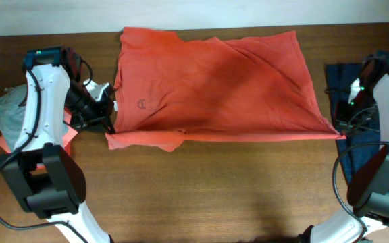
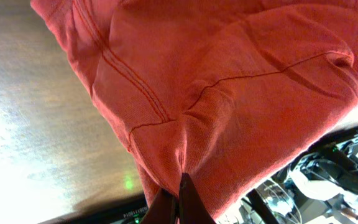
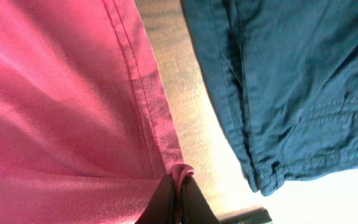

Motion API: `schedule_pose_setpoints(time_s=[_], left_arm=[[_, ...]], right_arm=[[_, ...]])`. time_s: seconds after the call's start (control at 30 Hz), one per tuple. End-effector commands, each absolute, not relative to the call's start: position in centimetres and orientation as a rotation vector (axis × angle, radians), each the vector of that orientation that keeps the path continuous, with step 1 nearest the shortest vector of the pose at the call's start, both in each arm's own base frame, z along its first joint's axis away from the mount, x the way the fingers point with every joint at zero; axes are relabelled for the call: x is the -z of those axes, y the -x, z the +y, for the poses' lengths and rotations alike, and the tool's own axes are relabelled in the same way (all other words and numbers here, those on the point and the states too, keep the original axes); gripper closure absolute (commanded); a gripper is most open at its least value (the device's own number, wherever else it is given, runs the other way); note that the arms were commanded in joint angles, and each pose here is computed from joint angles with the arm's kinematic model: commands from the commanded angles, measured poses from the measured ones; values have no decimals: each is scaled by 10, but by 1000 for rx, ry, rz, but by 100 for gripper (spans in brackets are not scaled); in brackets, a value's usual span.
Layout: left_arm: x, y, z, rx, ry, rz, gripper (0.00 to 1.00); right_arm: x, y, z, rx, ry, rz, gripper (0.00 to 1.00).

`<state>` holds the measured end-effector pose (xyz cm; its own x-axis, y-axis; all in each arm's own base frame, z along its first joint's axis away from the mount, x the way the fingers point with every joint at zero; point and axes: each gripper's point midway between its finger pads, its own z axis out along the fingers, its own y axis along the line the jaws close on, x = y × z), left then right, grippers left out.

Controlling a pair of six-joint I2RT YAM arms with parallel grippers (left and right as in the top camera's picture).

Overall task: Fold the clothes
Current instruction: 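Lift the shirt with both grippers and stretch it apart in the air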

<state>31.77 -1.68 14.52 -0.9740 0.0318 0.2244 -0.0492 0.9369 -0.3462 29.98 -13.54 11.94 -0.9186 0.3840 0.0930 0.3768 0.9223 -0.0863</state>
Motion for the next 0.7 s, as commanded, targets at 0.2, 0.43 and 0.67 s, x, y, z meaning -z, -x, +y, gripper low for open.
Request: schedule_pose_setpoints(time_s=[0.2,0.43,0.67], left_arm=[[-167,-299,-17,-505,9,-3009,99],[-146,-276,-25,-544,-48,-2934,99],[-118,-243,-28,-536,-102,-2819,100]], right_arm=[[-117,-266,-122,-34,627,-2897,96],[-92,-232,-97,52,648,-2865,96],[-97,-216,-110,-51,763,-2820,96]])
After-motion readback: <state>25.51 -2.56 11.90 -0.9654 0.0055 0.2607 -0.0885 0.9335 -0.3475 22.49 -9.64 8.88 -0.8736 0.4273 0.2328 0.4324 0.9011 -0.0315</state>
